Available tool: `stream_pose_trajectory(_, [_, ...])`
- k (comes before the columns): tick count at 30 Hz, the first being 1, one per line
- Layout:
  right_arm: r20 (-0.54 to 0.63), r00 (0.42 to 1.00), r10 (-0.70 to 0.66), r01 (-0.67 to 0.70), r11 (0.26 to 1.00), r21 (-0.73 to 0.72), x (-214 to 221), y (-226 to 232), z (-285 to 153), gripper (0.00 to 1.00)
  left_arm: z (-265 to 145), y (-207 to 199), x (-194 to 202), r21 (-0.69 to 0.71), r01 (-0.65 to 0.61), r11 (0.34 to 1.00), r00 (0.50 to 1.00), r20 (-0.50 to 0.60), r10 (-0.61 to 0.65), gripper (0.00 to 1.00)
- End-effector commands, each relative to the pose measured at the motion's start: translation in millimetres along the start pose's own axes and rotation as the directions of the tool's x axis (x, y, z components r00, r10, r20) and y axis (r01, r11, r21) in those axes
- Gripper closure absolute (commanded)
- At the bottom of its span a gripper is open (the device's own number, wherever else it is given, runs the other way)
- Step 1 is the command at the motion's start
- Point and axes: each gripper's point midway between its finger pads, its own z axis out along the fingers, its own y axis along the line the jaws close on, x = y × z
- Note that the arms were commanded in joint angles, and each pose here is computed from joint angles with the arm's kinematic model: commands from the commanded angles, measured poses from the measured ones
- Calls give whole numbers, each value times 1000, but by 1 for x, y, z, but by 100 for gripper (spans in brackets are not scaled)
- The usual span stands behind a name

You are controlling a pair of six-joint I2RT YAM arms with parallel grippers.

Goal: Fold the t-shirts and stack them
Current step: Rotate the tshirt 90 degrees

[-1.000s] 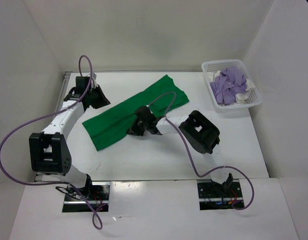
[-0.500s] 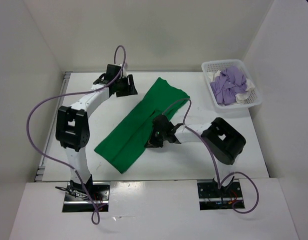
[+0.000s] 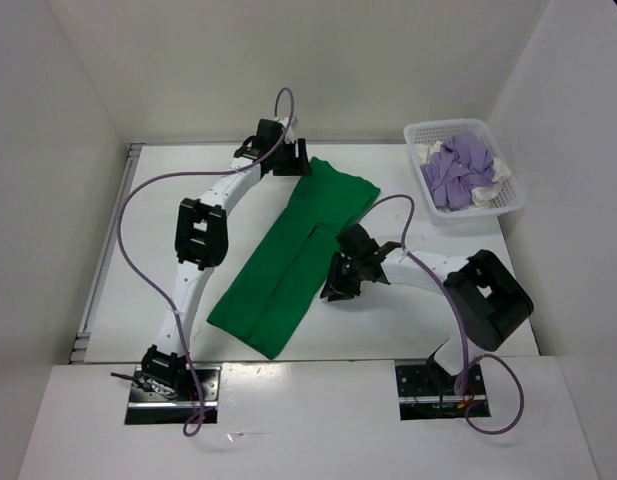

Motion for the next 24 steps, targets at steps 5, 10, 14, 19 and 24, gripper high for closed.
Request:
stream_pose_trajectory(5, [38,999,-39,41,997,-63,-8,6,-40,68,34,-2,-2,47,-35,998,999,11,34,46])
stream_pose_trajectory(10, [60,998,-28,34,994,-103,-15,9,-53,68,45,7,-2,19,-29,999,999,34,28,29])
stream_pose_trajectory(14, [48,999,-17,22,995,-100,-11,3,-52,68,53,-6,-3,30,-52,998,997,62,50,31])
stream_pose_trajectory(19, [56,998,-5,10,996,-92,-12,-6,-55,68,64,-24,-6,77,-64,995,993,102,56,76])
stream_pose_trajectory(24, [51,999,7,-3,996,-86,-12,-12,-60,64,60,-31,-36,46,-52,998,977,211,42,97])
